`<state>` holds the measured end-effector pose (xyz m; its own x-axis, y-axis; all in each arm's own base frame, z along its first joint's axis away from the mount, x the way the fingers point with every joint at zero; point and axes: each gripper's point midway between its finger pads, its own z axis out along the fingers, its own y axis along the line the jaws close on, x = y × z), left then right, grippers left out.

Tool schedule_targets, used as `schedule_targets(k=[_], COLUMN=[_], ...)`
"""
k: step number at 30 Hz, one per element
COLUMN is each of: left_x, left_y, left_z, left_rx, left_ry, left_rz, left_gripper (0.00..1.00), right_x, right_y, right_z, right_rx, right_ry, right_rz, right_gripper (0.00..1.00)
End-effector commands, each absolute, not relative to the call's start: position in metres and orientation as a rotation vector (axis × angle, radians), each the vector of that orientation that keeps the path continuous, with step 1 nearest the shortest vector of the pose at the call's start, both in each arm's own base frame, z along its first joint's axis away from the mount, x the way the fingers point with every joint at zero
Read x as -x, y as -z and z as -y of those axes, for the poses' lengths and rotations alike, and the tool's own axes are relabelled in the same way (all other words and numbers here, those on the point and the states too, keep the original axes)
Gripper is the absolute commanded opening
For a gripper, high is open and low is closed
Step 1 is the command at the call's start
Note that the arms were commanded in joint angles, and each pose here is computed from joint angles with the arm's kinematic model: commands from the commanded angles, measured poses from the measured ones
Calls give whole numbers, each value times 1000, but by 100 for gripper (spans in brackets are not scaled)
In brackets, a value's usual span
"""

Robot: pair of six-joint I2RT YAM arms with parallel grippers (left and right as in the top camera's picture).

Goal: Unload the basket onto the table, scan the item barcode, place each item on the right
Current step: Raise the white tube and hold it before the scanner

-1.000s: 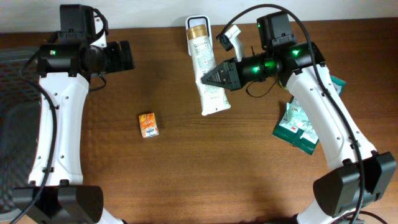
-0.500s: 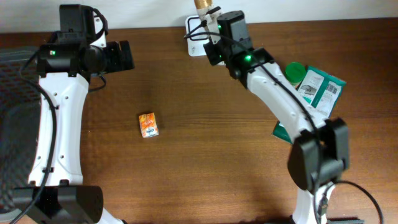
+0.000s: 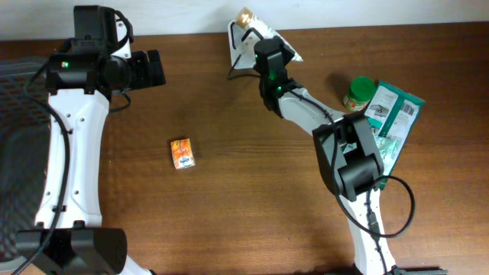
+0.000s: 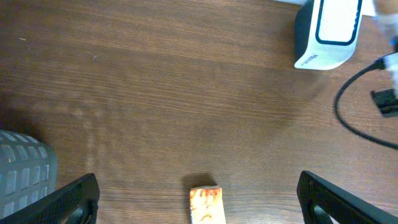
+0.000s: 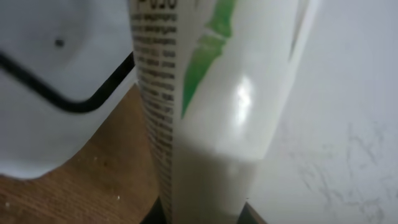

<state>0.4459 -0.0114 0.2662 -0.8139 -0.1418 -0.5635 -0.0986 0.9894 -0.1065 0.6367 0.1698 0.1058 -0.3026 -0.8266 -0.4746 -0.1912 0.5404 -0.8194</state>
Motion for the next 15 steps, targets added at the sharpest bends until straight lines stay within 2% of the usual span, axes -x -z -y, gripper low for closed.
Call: schedule_targets(k=[1,15], left_x=[-447,-447], left_y=[-267,-267], left_z=[11,11], left_rx=[163,163], left_ry=[90,90], left_rz=[-2525,-2525], left_gripper=[99,99], right_x=[-639,-639], right_y=[-128,-149], right_z=[-171,-207], right_rx=[846,982], right_ry=[876,910], right_rz=[-1744,-1575], right_gripper=[4,4])
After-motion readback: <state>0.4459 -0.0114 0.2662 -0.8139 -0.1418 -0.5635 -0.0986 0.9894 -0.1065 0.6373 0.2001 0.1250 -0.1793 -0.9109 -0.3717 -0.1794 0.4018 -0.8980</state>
